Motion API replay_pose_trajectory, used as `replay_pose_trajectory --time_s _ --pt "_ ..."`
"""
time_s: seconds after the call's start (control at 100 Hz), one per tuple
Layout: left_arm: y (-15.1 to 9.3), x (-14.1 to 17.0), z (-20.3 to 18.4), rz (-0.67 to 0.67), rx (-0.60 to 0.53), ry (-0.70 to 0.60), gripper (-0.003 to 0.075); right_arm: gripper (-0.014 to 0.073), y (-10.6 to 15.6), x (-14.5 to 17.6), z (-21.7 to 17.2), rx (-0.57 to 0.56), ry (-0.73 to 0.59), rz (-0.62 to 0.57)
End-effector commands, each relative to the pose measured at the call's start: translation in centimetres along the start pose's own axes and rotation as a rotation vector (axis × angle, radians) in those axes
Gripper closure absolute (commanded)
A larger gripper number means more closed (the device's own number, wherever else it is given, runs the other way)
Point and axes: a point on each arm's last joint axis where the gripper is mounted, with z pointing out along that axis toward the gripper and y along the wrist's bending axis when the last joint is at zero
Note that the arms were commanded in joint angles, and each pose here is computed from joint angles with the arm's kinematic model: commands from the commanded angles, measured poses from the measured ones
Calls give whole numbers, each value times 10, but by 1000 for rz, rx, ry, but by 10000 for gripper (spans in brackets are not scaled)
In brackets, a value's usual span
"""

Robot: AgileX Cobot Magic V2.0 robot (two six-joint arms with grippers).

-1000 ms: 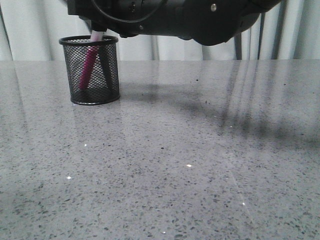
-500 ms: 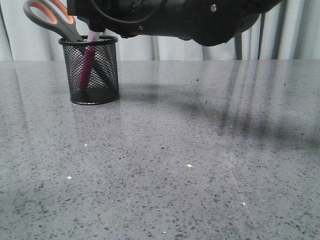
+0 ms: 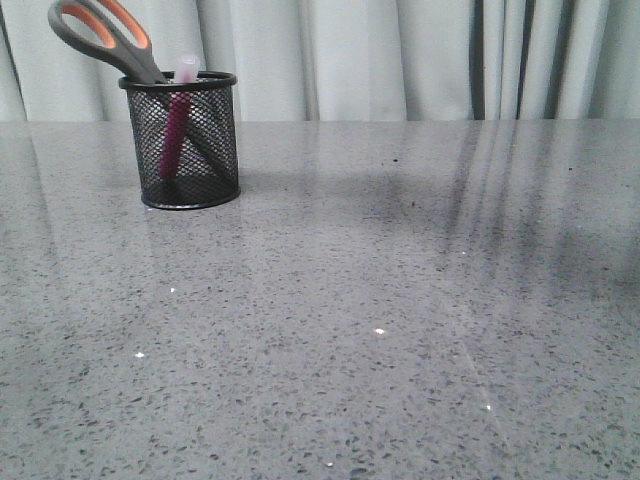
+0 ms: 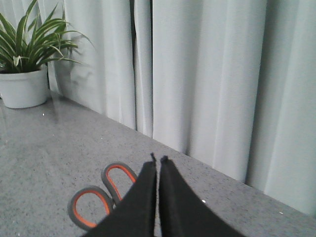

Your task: Put pen and scissors into bin

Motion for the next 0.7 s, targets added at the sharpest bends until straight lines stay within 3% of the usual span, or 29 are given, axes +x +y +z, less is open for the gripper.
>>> replay_pose_trajectory --time_s 0.0,0.2,0.36,0.42,0.69 --pt "4 -15 -9 -56 -58 -105 742 663 2 -43 -40 -7 -119 -74" --pt "1 -22 -29 -53 -71 -193 742 662 10 -38 -139 8 -115 -83" --pt "0 -23 -32 -55 -67 -208 742 662 9 2 -211 102 156 -79" --pt "0 -23 -32 -55 -66 -208 742 662 8 12 -236 133 201 -84" --pt "-2 -22 -32 -54 -52 -199 742 662 9 28 -316 230 190 -80"
